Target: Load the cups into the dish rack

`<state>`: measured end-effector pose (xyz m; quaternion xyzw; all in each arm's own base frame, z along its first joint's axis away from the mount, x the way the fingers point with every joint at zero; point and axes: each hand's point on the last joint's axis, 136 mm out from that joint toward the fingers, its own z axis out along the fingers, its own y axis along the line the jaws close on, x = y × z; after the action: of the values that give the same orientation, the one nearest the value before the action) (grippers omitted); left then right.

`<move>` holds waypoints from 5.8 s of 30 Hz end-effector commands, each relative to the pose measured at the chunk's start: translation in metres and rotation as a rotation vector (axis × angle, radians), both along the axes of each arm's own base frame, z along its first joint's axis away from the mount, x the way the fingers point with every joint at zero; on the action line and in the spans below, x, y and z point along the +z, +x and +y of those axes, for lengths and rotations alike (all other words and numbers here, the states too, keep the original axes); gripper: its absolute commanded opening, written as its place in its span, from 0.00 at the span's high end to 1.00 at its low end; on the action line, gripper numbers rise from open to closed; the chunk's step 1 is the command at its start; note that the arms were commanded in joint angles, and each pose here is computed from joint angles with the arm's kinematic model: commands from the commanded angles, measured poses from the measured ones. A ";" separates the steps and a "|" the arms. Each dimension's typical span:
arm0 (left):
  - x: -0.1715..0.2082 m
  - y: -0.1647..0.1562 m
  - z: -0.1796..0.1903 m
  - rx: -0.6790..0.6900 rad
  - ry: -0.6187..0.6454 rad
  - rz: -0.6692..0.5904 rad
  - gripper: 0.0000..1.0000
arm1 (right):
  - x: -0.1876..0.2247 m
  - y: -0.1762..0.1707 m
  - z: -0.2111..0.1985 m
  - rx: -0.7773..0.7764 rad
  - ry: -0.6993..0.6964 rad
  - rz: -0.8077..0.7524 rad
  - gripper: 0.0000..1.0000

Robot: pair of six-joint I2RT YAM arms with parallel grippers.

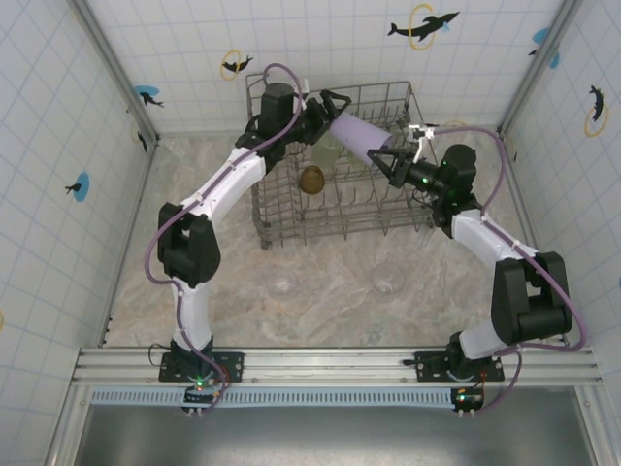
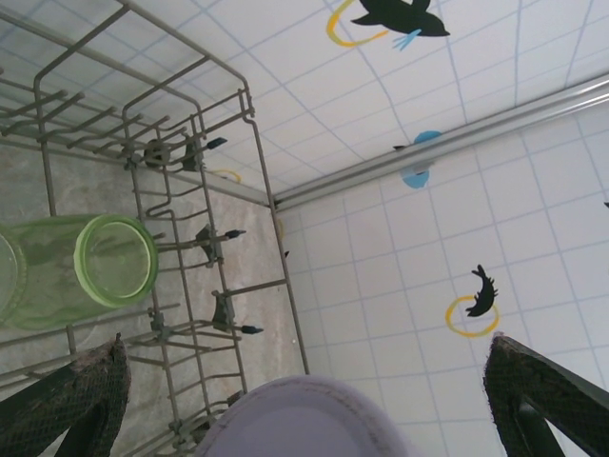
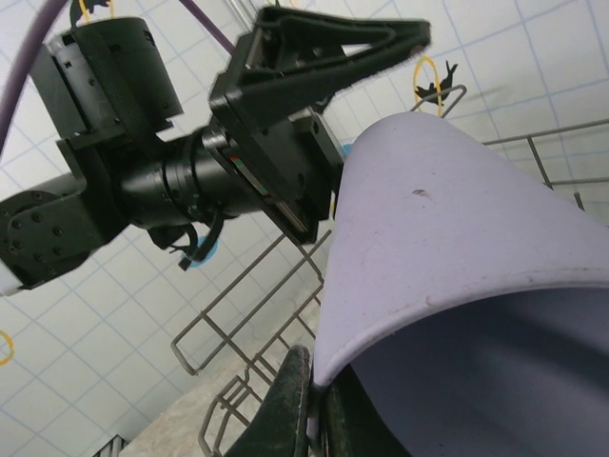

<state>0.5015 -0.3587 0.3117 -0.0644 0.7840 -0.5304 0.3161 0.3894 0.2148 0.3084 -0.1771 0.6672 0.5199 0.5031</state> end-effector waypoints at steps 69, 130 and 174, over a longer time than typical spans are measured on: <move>0.006 0.025 -0.103 0.217 0.389 -0.785 1.00 | -0.030 -0.022 -0.151 -0.799 -0.321 0.111 0.01; -0.100 0.020 -0.048 0.242 0.819 -0.681 0.98 | -0.056 -0.022 -0.150 -0.784 -0.304 0.176 0.00; 0.028 -0.036 0.000 0.330 0.635 -0.709 0.02 | -0.054 -0.032 -0.149 -0.770 -0.296 0.192 0.00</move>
<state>0.4715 -0.3782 0.3254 0.1036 0.7274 -0.2185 0.6422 0.3626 0.0677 0.2555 0.0604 0.7976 0.2033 0.5647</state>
